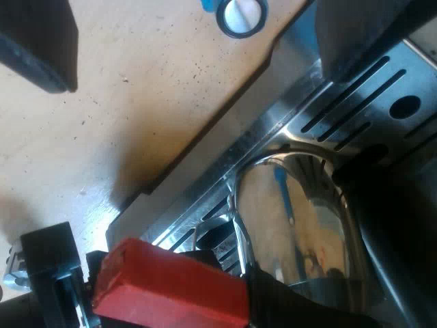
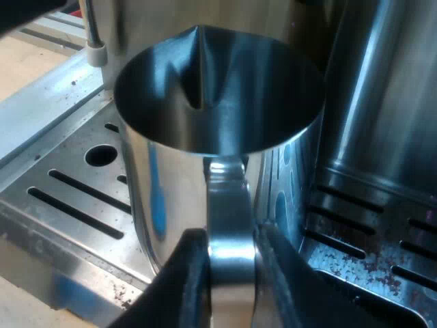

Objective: Place mug into machine

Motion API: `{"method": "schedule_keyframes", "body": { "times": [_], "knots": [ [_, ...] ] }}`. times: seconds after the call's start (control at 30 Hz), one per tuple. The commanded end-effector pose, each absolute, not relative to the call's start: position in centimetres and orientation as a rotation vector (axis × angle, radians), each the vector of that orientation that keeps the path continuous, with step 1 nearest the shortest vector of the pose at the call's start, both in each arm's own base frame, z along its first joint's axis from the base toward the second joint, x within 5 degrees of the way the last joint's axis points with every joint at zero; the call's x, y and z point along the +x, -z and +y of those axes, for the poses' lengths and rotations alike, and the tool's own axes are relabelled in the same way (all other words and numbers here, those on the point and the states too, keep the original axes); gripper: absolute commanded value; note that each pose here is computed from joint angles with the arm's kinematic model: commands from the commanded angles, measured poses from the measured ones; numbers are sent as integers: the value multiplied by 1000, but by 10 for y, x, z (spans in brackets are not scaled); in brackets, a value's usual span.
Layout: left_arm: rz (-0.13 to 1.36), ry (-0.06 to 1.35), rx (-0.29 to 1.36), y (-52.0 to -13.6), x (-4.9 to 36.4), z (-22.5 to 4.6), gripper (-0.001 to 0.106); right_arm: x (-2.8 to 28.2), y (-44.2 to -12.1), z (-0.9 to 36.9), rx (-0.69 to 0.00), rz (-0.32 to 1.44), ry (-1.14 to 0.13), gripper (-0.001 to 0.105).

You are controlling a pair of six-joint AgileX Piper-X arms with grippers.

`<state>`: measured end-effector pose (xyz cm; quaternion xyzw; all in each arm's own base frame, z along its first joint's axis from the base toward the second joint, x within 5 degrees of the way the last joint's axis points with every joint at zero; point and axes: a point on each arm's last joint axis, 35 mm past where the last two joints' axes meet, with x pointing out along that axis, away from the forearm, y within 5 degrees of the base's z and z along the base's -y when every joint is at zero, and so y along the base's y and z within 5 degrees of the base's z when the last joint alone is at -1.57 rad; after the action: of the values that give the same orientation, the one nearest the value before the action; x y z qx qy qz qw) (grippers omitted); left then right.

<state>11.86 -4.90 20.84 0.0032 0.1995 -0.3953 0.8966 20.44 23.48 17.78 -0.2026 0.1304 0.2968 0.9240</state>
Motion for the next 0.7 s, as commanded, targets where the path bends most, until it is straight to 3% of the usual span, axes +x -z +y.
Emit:
{"method": "schedule_keyframes", "body": {
  "times": [0.03,0.1,0.27,0.5,0.7],
  "knots": [
    [395,828,0,-211,119,-50,74,206,-183,237,-393,241,-600,40],
    [395,828,0,-211,119,-50,74,205,-184,237,-390,240,-602,46],
    [395,828,0,-211,119,-50,74,199,-184,235,-334,262,-584,46],
    [395,828,0,-211,119,-50,74,179,-165,226,-352,273,-539,45],
    [395,828,0,-211,119,-50,74,189,-155,227,-318,240,-513,45]
  ]
}}
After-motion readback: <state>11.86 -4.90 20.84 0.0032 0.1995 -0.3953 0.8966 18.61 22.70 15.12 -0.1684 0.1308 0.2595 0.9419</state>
